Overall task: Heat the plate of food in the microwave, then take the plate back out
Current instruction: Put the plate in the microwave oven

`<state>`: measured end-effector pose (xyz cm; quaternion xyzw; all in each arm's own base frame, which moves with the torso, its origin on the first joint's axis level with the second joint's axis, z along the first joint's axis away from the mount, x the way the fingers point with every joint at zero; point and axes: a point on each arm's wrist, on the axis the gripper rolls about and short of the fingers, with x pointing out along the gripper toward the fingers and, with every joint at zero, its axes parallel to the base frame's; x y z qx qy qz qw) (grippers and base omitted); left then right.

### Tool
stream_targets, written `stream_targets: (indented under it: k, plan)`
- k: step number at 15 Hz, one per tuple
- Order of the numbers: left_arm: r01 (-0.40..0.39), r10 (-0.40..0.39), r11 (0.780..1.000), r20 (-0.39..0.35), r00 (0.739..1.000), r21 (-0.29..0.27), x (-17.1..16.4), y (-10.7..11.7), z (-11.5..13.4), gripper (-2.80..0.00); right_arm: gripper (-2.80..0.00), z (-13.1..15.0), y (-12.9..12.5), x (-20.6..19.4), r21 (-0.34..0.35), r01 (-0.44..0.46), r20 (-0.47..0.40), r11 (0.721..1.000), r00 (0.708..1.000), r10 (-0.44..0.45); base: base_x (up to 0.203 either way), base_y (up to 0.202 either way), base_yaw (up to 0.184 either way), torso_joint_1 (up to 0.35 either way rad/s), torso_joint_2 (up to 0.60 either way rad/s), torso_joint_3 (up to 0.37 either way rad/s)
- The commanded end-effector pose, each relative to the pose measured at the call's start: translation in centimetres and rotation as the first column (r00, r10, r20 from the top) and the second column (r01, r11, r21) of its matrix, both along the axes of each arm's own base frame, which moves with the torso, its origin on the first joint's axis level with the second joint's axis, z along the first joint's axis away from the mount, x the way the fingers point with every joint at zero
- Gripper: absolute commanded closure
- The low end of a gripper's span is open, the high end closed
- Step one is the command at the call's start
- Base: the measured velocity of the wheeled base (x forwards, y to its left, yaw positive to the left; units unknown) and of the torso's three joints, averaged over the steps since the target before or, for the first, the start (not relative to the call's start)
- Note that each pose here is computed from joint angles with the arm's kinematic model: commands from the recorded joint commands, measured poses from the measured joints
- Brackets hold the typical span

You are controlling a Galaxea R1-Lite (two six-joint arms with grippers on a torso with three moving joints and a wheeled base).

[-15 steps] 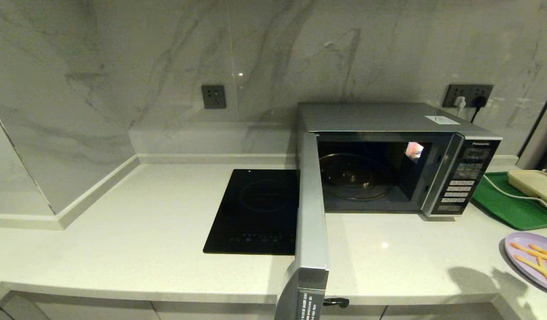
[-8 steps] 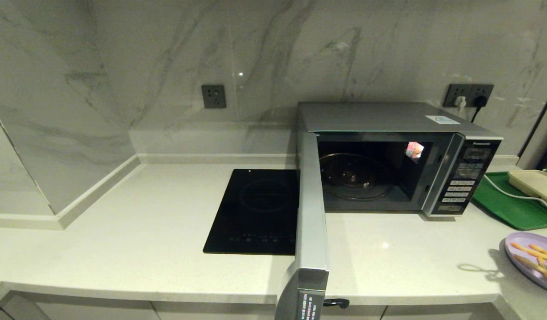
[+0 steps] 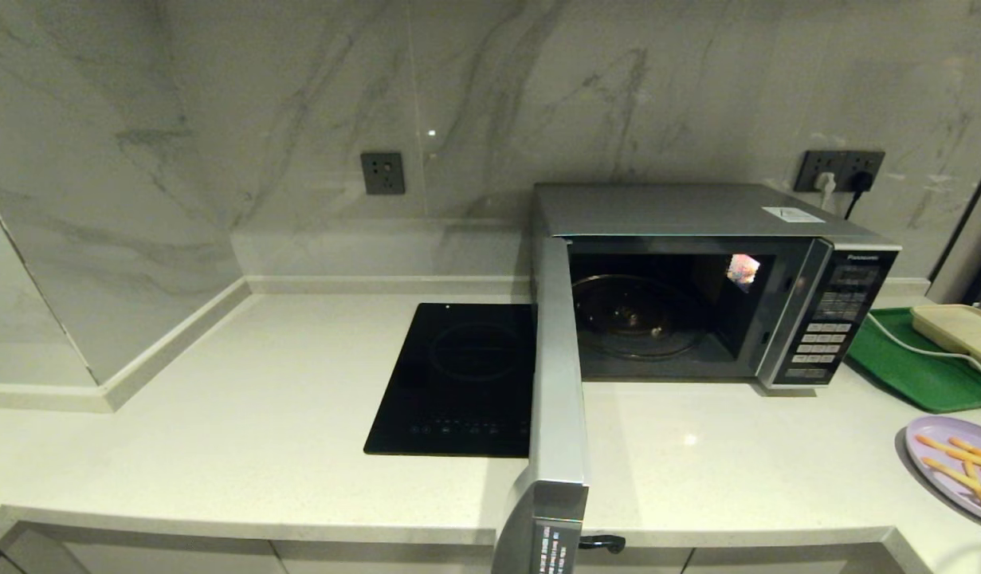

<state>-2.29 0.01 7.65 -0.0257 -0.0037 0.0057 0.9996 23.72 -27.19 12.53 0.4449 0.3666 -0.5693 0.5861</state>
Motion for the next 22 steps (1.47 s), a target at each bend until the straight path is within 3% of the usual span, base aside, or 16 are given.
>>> stream_targets:
  k: [1,6,22]
  plan:
    - [0.000,0.000,1.000,0.002,1.000,-0.001,0.0,0.0,0.0,0.00,-2.80,-3.5,-1.4,0.5,0.053,0.005,-0.052,0.999,0.999,-0.002,0.000,0.000,0.000,0.000,0.00,0.000]
    - [-0.001,0.001,1.000,0.001,1.000,-0.001,0.0,0.0,0.0,0.00,-2.80,-5.8,-2.0,1.0,0.067,-0.012,-0.067,0.998,0.998,0.017,0.000,0.000,0.000,0.000,0.00,0.000]
    - [-0.001,0.001,1.000,0.001,1.000,-0.001,0.0,0.0,0.0,0.00,-2.80,-7.1,-2.2,1.2,0.074,-0.022,-0.078,0.997,0.997,0.027,0.000,0.000,0.000,0.000,0.00,0.000]
